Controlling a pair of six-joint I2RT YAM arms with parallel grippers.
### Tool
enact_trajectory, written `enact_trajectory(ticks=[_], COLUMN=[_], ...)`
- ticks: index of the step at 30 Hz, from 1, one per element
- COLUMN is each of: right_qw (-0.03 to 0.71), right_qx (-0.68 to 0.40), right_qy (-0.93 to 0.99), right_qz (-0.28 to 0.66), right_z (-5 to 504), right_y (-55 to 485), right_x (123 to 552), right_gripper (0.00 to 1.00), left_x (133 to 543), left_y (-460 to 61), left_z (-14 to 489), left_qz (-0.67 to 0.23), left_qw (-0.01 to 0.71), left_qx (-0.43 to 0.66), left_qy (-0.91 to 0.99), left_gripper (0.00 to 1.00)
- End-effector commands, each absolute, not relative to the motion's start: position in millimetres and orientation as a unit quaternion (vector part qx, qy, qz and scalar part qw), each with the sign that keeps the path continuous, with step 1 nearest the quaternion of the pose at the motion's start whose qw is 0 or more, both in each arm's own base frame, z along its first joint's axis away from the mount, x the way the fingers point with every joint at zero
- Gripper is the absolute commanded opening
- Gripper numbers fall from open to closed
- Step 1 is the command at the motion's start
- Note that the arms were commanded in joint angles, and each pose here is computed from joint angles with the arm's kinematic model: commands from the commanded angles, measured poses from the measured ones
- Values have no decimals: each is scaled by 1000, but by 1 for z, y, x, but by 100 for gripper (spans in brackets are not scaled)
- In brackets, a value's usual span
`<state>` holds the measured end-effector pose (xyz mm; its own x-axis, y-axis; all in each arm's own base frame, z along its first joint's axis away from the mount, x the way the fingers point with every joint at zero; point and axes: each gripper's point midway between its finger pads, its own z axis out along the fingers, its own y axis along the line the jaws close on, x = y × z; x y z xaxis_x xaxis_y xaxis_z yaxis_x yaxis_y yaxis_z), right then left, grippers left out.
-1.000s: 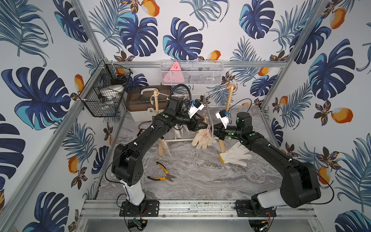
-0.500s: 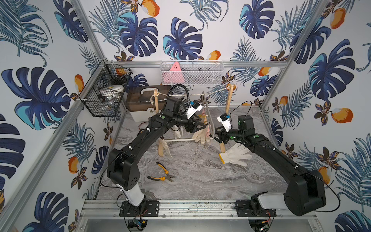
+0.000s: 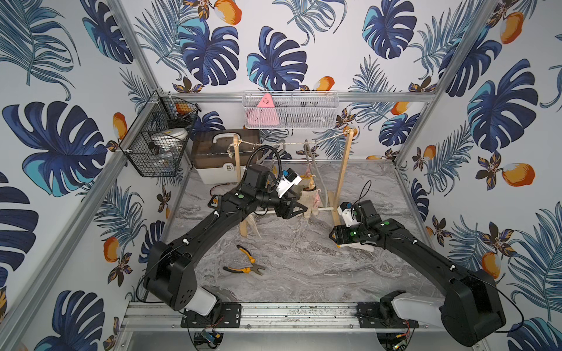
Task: Clip the gloves onto a hanger to dry
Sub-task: Clamp the glove onto the hanger, then pick up the glove from the center of the board.
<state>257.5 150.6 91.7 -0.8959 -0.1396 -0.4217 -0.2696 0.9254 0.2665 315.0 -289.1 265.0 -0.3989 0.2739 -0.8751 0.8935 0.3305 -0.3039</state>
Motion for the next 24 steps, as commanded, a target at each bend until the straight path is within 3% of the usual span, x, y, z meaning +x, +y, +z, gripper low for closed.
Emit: enact_trajectory(ticks=[1, 19, 24], right_qw=[180, 163, 156], right_qx=[-49, -3, 4], right_qy=[979, 986, 988], right_qz=[86, 24, 9], right_z=[71, 21, 8], right_y=[130, 133, 128], right_x=[247, 282, 279], right_gripper=[68, 58, 46], left_x=[306, 253, 251], left_y=[-295, -312, -312], left_z=[266, 228, 224], left_qz=[-415, -432, -431], left_qw=[386, 346, 341], left_qx=[399, 394, 394], left_qy=[721, 734, 737], left_gripper=[76, 76, 76])
